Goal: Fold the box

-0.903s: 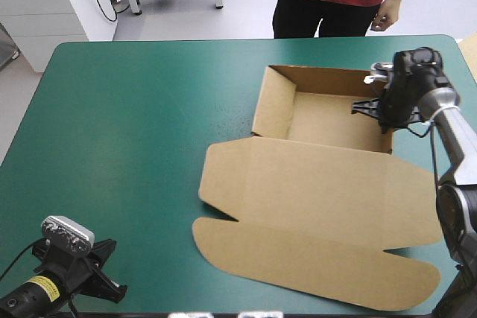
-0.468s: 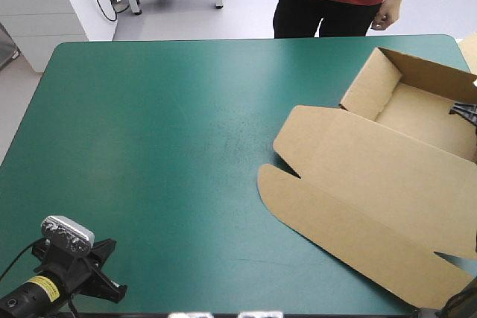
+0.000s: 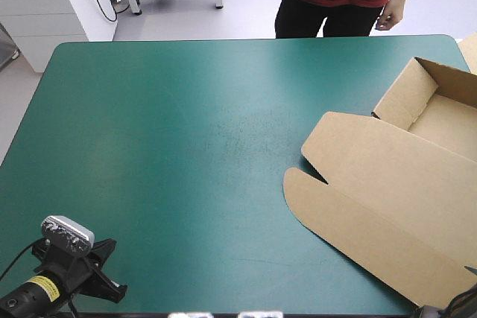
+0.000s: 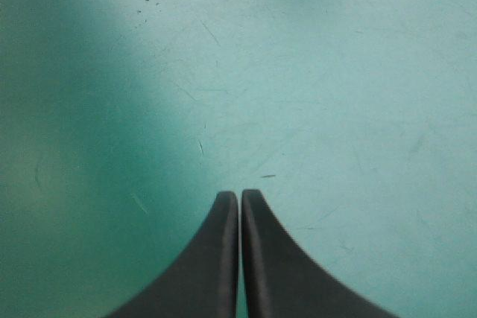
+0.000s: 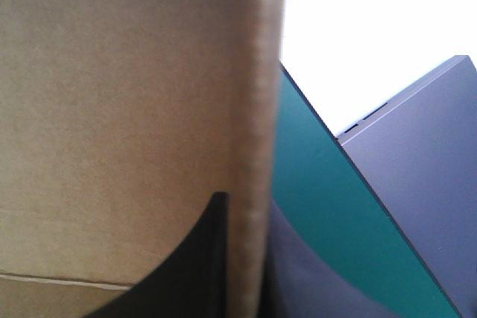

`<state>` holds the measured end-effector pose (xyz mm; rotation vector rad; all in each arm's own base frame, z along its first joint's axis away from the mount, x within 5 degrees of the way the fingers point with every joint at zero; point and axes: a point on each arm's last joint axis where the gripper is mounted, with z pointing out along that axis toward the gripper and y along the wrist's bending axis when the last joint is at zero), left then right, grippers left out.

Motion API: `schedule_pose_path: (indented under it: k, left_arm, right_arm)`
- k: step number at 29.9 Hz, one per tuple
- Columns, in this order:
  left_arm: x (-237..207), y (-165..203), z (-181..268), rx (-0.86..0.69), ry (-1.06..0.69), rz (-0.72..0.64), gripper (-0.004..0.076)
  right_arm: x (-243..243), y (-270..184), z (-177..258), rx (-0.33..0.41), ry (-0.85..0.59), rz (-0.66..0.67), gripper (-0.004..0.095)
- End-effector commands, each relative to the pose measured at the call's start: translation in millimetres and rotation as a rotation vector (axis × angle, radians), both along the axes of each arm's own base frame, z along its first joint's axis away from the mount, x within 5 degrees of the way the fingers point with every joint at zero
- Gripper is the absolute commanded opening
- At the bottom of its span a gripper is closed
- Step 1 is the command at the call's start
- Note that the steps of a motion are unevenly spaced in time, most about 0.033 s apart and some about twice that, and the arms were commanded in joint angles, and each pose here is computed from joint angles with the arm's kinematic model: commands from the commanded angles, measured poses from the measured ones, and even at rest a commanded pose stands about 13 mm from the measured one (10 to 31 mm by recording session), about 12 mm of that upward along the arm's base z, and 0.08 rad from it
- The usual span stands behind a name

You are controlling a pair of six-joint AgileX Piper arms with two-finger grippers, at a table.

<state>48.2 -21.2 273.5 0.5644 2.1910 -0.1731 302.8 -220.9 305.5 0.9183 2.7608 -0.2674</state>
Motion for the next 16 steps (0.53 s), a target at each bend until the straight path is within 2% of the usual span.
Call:
schedule_pose_path:
  k: [1,4,7,16]
  left_arm:
    - [3,-3,11,-0.041,-0.062,-0.007,-0.0008]
    - [3,-3,11,-0.041,-0.062,-0.007,-0.0008]
    - [3,-3,11,-0.041,-0.062,-0.007,-0.0008]
    - [3,-3,11,-0.041,-0.062,-0.007,-0.0008]
  right_arm:
    - [-8,2,27,-0.054,-0.044,0.009,0.0129]
    - [-8,2,27,-0.054,-0.044,0.009,0.0243]
    - [-8,2,27,-0.054,-0.044,0.009,0.0308]
    - [-17,9,45,-0.078,-0.09,0.019,0.0312]
